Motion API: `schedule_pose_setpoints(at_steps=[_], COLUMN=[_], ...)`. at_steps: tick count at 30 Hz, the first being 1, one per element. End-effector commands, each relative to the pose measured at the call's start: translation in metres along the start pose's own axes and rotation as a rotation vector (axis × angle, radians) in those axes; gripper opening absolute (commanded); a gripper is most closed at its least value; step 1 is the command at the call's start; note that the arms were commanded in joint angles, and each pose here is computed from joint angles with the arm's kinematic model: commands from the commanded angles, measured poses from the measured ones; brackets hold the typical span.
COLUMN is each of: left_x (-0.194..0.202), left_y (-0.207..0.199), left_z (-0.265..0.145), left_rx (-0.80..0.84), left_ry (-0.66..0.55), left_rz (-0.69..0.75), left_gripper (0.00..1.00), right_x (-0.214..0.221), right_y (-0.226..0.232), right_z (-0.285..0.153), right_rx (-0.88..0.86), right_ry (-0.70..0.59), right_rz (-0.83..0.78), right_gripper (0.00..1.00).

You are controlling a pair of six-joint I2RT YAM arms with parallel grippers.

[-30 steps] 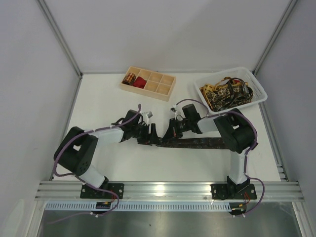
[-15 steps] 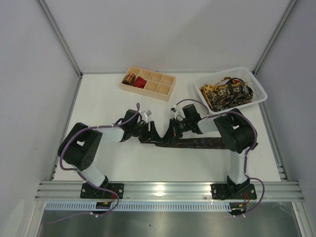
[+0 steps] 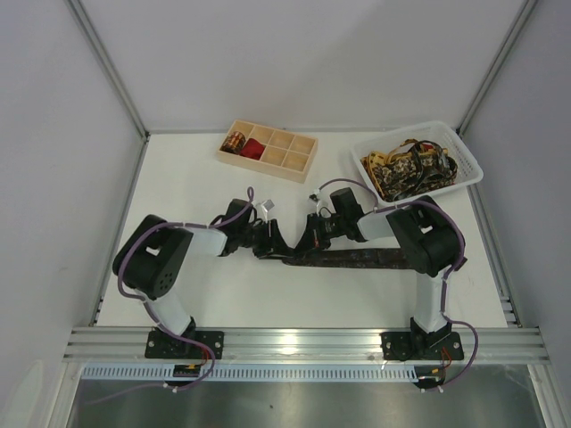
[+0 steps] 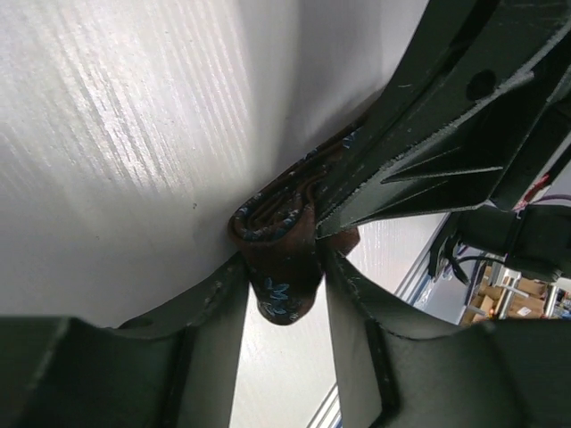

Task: Roll the ties
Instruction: Roll the tie

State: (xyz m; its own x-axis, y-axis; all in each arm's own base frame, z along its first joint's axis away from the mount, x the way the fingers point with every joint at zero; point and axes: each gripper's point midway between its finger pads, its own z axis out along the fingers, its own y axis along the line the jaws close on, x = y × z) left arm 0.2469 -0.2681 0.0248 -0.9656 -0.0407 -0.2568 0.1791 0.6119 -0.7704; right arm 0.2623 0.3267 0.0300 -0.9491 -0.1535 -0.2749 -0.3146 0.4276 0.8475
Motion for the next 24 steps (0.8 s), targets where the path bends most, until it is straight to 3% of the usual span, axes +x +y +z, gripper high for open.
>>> schedule_pose_setpoints(at_steps=[1, 4, 5, 8, 24], left_x=[0.021, 0.023, 0.023, 0.020, 0.014], left_y=[0.020, 0.021, 0.022, 0.022, 0.038], left_z=[0.011, 0.013, 0.013, 0.010, -0.041], left_rx=[-0.065, -0.058, -0.062, -0.078, -0.350], left_ry=[0.051, 0.047, 0.044, 0.025, -0.044], left_rz=[-0.030, -0.046, -0.049, -0.044, 0.072], left_gripper=[0.45, 0.33, 0.19, 0.00, 0.00], right_x=[0.017, 0.018, 0.017, 0.017, 0.005], right_y=[-0.043, -0.040, -0.040, -0.034, 0.019], right_z=[0.005, 0.006, 0.006, 0.006, -0.007], right_rx=[0.152, 0.150, 0.154, 0.156, 0.211], right_ry=[0.005, 0.011, 0.009, 0.015, 0.025], right_rz=[0.029, 0.028, 0.026, 0.025, -0.077], right_gripper=[0.00, 0.00, 0.00, 0.00, 0.00])
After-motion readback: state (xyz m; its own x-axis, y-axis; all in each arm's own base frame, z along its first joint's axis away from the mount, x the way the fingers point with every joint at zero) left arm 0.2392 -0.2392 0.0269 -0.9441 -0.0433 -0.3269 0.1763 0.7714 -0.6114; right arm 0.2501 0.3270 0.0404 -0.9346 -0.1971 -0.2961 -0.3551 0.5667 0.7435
